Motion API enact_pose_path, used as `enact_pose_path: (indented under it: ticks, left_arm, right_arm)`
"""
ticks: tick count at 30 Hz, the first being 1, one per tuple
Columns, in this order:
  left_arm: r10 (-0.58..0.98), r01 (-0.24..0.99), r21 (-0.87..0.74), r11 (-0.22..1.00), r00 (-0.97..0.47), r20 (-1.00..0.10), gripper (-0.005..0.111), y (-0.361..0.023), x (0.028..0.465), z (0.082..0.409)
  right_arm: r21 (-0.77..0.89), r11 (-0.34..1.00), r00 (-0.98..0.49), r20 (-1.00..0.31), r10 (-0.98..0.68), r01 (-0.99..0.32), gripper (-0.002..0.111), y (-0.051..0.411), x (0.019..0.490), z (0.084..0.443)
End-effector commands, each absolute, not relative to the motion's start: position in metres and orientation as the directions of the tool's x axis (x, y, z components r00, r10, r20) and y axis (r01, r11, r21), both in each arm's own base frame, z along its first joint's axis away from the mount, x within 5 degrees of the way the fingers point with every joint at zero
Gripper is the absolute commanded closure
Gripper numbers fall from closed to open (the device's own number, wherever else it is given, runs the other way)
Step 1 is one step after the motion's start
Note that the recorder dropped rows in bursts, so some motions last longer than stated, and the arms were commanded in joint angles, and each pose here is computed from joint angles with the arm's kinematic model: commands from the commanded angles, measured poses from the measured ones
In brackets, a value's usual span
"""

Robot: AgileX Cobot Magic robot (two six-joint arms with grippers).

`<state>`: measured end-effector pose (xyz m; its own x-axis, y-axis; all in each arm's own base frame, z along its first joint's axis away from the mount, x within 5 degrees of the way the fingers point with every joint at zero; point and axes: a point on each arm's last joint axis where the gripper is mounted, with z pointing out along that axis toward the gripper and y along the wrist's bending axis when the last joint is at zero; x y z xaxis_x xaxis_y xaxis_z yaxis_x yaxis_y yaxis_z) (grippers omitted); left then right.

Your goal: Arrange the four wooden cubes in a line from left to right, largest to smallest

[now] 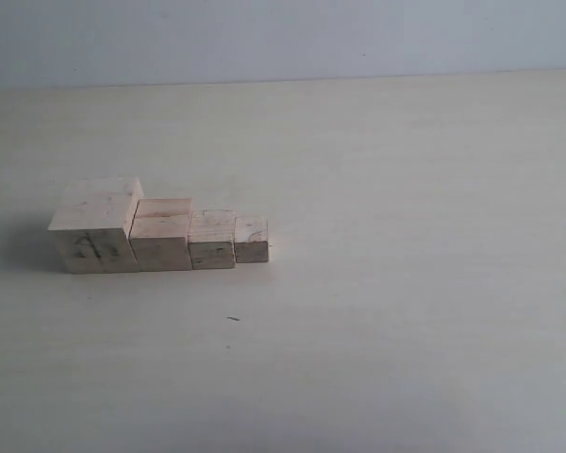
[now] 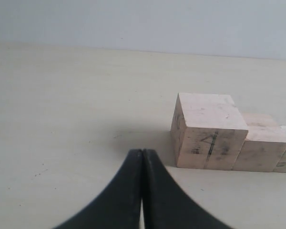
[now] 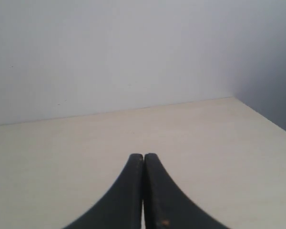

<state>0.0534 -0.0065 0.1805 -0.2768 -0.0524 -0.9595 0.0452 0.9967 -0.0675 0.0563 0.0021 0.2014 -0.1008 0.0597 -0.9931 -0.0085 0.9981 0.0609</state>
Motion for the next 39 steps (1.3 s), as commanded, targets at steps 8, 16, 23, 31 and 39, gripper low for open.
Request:
enact_pose_path:
  ticks: [8,16,23,31,39]
  left_arm:
    - [-0.052,0.05,-0.068,0.996,-0.267,-0.962,0.107,-0.007,0.053,0.181]
    - [-0.052,0.05,-0.068,0.996,-0.267,-0.962,0.107,-0.007,0.053,0.181]
    - [-0.052,0.05,-0.068,0.996,-0.267,-0.962,0.107,-0.007,0.053,0.181]
    - [-0.052,0.05,-0.068,0.996,-0.267,-0.962,0.107,-0.007,0.053,0.181]
    - [-0.052,0.05,-0.068,0.996,-0.267,-0.962,0.107,-0.007,0.053,0.181]
  right_arm:
    - [0.047,0.997,-0.256,-0.966,0.028,-0.067,0.108,0.006,0.053,0.182]
    - [0.047,0.997,-0.253,-0.967,0.029,-0.066,0.108,0.006,0.053,0.182]
    - [0.047,0.997,-0.253,-0.967,0.029,-0.066,0.108,0.006,0.053,0.182]
    - [0.049,0.997,-0.253,-0.967,0.031,-0.066,0.108,0.006,0.053,0.183]
    - [0.049,0.997,-0.253,-0.967,0.031,-0.066,0.108,0.006,0.053,0.183]
